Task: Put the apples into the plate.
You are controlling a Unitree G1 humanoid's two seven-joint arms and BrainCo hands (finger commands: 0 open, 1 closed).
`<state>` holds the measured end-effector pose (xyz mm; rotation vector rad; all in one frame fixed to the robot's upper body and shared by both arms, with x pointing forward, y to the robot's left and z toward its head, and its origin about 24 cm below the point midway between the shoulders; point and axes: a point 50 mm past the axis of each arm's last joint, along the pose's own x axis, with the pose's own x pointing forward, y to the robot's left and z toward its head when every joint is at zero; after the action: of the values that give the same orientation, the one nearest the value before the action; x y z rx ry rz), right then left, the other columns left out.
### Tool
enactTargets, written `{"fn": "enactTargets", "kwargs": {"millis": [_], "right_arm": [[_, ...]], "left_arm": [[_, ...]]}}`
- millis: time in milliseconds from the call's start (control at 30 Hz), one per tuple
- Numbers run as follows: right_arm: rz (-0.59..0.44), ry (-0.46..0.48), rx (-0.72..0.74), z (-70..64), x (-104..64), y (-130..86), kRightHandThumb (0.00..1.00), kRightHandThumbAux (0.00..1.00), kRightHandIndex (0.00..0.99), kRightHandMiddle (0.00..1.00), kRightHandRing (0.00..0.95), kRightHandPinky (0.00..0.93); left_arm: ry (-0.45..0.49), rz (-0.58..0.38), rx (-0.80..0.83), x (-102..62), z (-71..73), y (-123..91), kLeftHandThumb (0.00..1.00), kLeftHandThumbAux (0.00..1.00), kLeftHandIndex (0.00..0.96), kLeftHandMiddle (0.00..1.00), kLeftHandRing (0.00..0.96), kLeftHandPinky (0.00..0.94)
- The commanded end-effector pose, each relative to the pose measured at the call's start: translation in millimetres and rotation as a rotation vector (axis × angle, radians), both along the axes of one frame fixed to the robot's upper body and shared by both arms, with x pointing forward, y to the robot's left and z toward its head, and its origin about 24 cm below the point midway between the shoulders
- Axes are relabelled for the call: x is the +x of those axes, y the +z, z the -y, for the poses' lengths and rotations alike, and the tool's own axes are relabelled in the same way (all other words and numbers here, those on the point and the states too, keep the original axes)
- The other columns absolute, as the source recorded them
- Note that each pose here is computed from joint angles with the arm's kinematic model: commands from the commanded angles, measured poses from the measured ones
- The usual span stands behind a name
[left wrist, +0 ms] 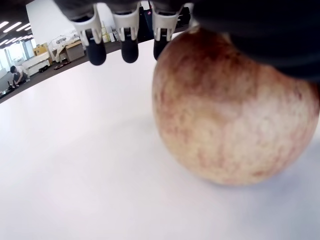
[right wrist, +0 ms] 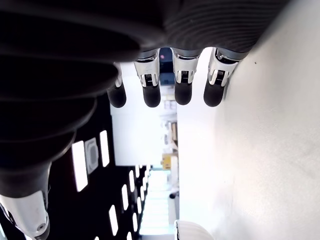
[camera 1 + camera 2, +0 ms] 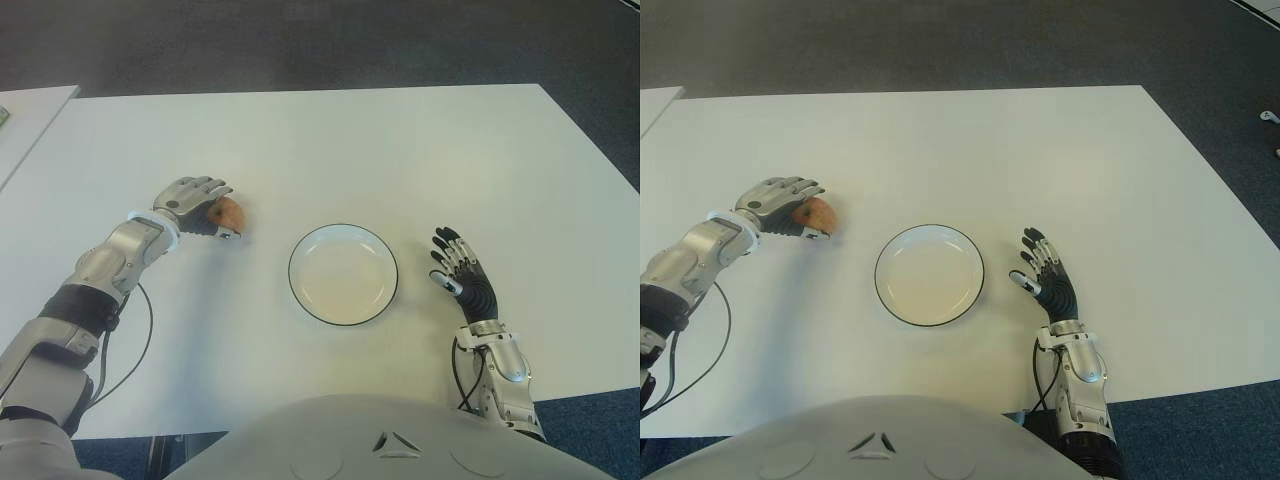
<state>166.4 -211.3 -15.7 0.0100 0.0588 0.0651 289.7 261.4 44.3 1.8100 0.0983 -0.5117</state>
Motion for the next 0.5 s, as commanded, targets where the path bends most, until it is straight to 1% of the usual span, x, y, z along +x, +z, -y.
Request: {"fn": "enactTargets", "kwargs": {"millis": [33,67,100,133,167,200,233,267,367,500], "right_arm": [[-0.153,-0.033,0.025,2.3,-19.1,-24.7,0.178,0.632,0.06,0.061,0.031,0.049],[-0.156,-0.031,0.024,2.3,-19.1,-24.6,0.178,0.631,0.059,0.062,0.031,0.047],[-0.158,-0.03,0.023,2.3,-18.9,-24.6,0.176,0.632,0.058,0.059,0.029,0.04],[-0.158,-0.032,0.023,2.3,-18.8,-24.4,0.175,0.633,0.057,0.058,0.028,0.037],[-0.158,-0.033,0.023,2.2,-18.7,-24.2,0.173,0.633,0.058,0.057,0.027,0.039],[-0.153,-0.034,0.024,2.3,-18.4,-24.0,0.172,0.633,0.058,0.056,0.027,0.039],[-0.149,-0.035,0.024,2.3,-18.2,-23.8,0.171,0.631,0.06,0.058,0.029,0.046],[-0.145,-0.034,0.025,2.4,-18.1,-23.8,0.171,0.629,0.061,0.059,0.03,0.05],[-0.14,-0.032,0.027,3.0,-17.2,-23.6,0.172,0.624,0.063,0.06,0.033,0.058],[-0.144,-0.027,0.031,3.8,-16.6,-23.5,0.175,0.613,0.064,0.06,0.036,0.06]], "left_arm": [[0.01,-0.135,0.016,-15.3,0.4,-27.6,0.374,0.283,0.193,0.3,0.301,0.358],[0.011,-0.132,0.013,-14.9,-0.2,-27.7,0.399,0.299,0.234,0.369,0.374,0.423],[0.011,-0.13,0.011,-14.4,-0.5,-27.9,0.453,0.35,0.308,0.461,0.459,0.498],[0.016,-0.119,0.007,-14.0,-1.4,-28.4,0.473,0.368,0.334,0.495,0.489,0.524],[0.019,-0.111,0.004,-13.7,-2.1,-28.9,0.562,0.483,0.372,0.555,0.547,0.587],[0.025,-0.098,-0.001,-13.6,-3.1,-30.2,0.594,0.524,0.385,0.576,0.568,0.609],[0.029,-0.089,-0.005,-13.5,-3.9,-31.1,0.642,0.584,0.405,0.619,0.613,0.66],[0.033,-0.08,-0.01,-13.5,-4.8,-32.4,0.673,0.622,0.418,0.647,0.642,0.692],[0.041,-0.067,-0.021,-12.7,-5.8,-36.0,0.711,0.669,0.434,0.692,0.69,0.743],[0.036,-0.037,-0.062,-11.9,-4.1,-41.2,0.734,0.688,0.442,0.757,0.754,0.769]]}}
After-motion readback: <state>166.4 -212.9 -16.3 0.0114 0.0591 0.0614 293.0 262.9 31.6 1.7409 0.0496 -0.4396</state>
